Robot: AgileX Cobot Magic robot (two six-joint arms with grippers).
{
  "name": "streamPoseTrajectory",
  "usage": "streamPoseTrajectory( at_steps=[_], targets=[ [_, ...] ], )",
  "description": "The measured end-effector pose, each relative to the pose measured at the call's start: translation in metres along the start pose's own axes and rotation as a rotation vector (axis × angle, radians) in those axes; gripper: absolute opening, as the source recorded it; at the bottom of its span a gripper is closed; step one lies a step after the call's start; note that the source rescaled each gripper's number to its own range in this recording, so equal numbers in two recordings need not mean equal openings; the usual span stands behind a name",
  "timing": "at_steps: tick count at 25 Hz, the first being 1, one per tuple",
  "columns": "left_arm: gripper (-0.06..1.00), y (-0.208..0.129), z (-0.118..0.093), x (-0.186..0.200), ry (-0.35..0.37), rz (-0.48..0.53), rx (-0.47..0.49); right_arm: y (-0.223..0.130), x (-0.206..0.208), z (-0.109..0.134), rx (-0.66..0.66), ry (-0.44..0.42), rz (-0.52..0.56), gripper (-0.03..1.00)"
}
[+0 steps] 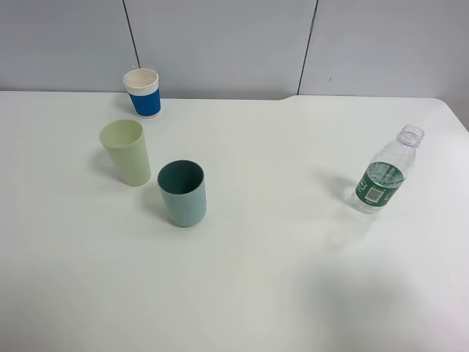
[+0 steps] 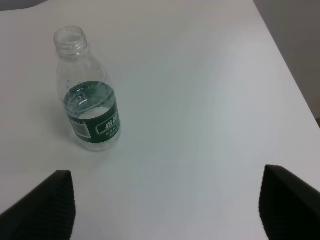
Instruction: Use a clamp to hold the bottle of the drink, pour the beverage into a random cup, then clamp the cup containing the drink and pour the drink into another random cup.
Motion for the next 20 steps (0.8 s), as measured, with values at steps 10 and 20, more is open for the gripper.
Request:
streamPoseTrajectory(
  at_steps=[10,20],
  targets=[
    [1.0,0.0,-0.0001,0.0,-0.001,0.0,-0.001,0.0,0.0,0.0,0.0,0.0,0.0,0.44],
    [1.0,0.0,-0.0001,0.0,-0.001,0.0,0.0,0.0,0.0,0.0,0.0,0.0,0.0,0.44]
  ],
)
Point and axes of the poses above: a point on each arm's last joint axis where the gripper is mounted, x pointing back along that axis away from the gripper, z along the wrist's bending axis when the last joint is at zero, y = z × x, the point moved 3 cm from there along -x, pointing out along that axis toward the gripper, and after that the axes turned 10 degrees about x, right-handed, at the moved point
